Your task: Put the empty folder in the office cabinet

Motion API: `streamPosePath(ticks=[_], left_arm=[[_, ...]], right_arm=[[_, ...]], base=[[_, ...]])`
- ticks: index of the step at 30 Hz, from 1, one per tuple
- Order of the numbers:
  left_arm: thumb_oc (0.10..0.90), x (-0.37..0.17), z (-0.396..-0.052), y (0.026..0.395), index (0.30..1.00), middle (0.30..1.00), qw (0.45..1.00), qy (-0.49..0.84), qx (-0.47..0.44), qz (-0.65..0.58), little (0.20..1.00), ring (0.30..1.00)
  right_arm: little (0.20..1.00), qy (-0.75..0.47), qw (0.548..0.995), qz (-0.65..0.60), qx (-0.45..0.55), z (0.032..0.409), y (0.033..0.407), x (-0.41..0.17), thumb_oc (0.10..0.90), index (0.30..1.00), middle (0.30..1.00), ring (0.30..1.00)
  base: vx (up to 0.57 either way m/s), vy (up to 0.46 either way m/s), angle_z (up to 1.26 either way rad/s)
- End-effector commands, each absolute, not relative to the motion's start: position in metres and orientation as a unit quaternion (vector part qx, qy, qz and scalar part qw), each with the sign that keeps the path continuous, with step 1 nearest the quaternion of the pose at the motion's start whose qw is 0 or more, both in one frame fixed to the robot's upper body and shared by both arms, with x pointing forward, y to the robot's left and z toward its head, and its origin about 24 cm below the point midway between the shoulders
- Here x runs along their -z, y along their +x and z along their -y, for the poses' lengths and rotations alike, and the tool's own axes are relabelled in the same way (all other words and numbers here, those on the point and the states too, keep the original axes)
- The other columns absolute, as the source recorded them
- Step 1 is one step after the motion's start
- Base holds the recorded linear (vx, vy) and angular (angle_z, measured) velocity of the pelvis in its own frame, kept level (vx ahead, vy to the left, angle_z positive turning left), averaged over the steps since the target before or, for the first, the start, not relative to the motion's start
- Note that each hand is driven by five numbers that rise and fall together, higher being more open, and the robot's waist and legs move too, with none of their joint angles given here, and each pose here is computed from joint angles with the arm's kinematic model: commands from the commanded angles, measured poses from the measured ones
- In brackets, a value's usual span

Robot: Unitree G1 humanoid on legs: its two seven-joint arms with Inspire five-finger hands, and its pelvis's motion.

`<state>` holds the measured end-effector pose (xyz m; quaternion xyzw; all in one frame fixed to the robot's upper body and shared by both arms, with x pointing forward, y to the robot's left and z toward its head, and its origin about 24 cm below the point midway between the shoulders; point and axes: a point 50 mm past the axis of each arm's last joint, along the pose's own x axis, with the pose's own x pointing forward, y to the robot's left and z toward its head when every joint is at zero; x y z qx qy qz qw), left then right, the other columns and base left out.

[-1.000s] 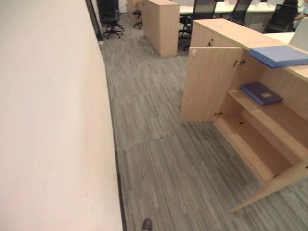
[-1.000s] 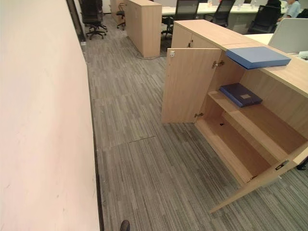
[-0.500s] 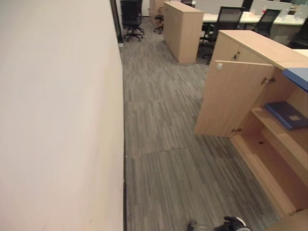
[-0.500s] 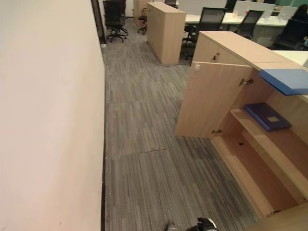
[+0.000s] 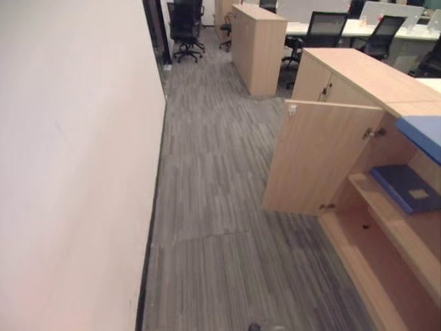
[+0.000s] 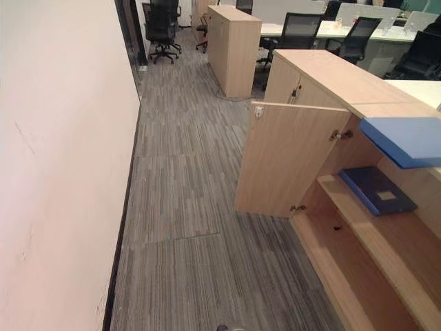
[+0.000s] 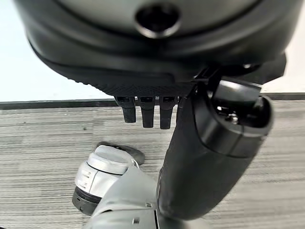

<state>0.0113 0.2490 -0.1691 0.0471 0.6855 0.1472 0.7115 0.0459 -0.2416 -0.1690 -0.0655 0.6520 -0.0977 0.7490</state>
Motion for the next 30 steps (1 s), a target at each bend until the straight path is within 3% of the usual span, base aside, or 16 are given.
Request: streamPosePath(ticks=[1,5,22,30], left_arm=[[0.8,0.167,-0.258,0.017,0.9,0.9,0.715,0.07,-0.155,-0.678,0.9,0.9],[0.8,0.166,-0.256,0.038,0.9,0.9,0.737,0.068,-0.154,-0.654,0.9,0.9],[0.8,0.169,-0.248,0.02,0.9,0.9,0.726,0.066,-0.143,-0.67,0.9,0.9],[0.8,0.168,-0.252,0.026,0.9,0.9,0.734,0.08,-0.146,-0.658,0.9,0.9]], right_arm=[[0.9,-0.066,0.754,-0.647,0.088,0.233,0.049,0.171,0.8,0.9,0.9,0.9],[0.9,-0.075,0.749,-0.65,0.1,0.242,0.049,0.169,0.8,0.9,0.9,0.9],[0.9,-0.089,0.741,-0.658,0.095,0.248,0.041,0.168,0.8,0.9,0.9,0.9],[0.9,-0.083,0.766,-0.634,0.071,0.236,0.063,0.168,0.8,0.9,0.9,0.9]], base=[[0.3,-0.222,-0.18],[0.14,-0.114,-0.2],[0.2,0.173,-0.54],[0.14,0.236,-0.64]])
